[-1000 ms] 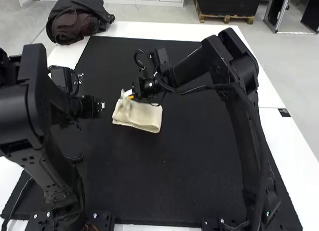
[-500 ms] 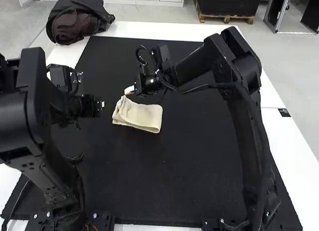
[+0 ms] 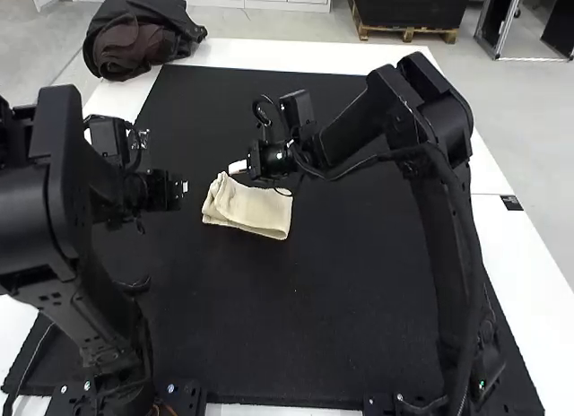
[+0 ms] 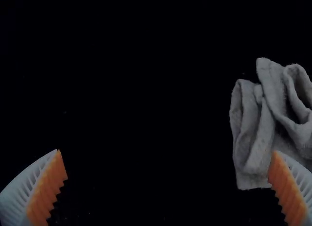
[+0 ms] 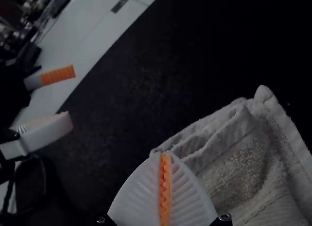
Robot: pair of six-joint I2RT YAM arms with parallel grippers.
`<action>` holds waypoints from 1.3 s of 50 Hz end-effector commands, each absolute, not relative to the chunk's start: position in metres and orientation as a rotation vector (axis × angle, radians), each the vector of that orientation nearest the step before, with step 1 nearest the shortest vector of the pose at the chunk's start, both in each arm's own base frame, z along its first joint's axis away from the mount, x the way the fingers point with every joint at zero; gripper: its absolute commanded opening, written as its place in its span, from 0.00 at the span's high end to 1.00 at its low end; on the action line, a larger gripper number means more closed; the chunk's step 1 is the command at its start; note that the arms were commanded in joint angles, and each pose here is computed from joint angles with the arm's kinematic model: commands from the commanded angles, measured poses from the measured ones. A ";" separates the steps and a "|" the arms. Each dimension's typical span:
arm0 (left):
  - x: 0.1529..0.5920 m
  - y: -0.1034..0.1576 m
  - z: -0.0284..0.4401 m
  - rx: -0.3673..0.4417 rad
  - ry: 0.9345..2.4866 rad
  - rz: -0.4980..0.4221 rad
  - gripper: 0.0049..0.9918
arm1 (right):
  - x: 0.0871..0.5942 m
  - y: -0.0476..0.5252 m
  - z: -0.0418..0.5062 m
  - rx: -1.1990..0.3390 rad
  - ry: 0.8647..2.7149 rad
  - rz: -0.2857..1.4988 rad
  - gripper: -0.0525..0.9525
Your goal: Fold the towel.
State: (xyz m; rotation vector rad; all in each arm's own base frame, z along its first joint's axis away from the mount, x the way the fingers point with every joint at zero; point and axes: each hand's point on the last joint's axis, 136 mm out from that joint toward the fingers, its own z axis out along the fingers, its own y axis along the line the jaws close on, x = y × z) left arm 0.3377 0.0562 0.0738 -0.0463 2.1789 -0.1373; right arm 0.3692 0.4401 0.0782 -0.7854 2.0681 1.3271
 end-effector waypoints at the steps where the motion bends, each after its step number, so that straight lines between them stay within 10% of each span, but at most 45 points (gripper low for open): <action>1: 0.338 0.061 0.081 -0.060 2.154 -0.119 0.02 | 0.372 0.443 0.065 -0.770 2.074 1.325 0.97; 44: 0.338 0.058 0.106 -0.066 2.085 -0.119 0.02 | 0.370 0.455 -0.019 -0.763 2.043 1.260 0.97; 65: 0.336 0.057 0.117 -0.062 2.069 -0.113 0.02 | 0.400 0.440 0.110 -0.658 1.875 1.304 0.97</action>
